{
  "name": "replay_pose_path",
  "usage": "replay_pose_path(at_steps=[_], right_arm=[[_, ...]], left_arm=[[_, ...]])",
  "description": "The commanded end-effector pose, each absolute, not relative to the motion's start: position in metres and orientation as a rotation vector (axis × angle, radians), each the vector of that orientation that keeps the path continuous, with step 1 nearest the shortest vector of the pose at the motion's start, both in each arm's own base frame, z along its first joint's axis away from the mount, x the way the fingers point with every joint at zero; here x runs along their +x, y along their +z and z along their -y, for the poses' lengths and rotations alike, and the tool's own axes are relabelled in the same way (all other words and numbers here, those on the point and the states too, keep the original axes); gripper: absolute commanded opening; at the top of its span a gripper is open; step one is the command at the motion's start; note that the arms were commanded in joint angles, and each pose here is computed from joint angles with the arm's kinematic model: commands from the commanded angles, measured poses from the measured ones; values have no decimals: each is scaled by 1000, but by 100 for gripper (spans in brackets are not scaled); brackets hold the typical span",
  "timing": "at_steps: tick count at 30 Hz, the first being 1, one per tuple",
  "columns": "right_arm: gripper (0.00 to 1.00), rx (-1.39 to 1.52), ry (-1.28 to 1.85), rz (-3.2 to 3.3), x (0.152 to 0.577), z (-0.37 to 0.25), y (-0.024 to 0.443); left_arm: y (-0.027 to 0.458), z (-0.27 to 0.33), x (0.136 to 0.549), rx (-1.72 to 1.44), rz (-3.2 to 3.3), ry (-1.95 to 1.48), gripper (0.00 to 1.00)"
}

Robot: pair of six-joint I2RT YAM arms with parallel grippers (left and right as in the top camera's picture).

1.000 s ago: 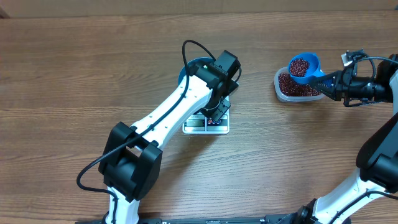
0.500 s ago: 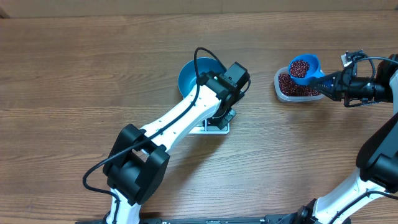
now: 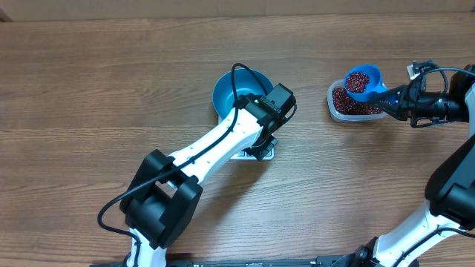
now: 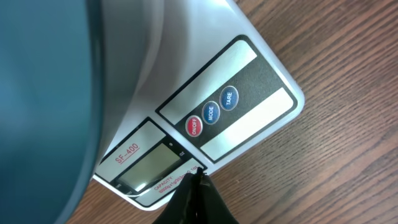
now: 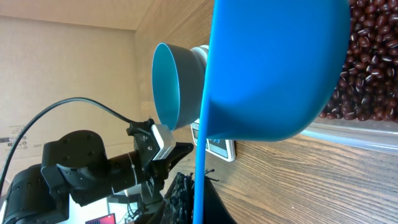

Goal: Scoop item into bowl and weigh 150g on scale

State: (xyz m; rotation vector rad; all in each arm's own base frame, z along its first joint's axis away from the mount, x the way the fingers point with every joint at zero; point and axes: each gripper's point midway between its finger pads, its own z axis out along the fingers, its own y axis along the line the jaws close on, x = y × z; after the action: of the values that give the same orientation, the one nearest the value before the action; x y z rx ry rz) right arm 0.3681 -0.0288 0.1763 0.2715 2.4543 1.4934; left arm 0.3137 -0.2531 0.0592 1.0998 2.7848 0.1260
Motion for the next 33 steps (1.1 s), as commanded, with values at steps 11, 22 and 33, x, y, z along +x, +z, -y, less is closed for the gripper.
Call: replay_pose_path(at_steps=[11, 22, 33], right_arm=[[4, 277, 1511, -2437, 369, 29, 176], [4, 276, 1510, -2437, 369, 29, 176], [4, 276, 1510, -2438, 369, 29, 176]], left_arm=[[62, 253, 312, 1084, -2742, 112, 5], [41, 255, 310, 1078, -2731, 77, 4], [39, 260, 315, 1064, -2704, 48, 4]])
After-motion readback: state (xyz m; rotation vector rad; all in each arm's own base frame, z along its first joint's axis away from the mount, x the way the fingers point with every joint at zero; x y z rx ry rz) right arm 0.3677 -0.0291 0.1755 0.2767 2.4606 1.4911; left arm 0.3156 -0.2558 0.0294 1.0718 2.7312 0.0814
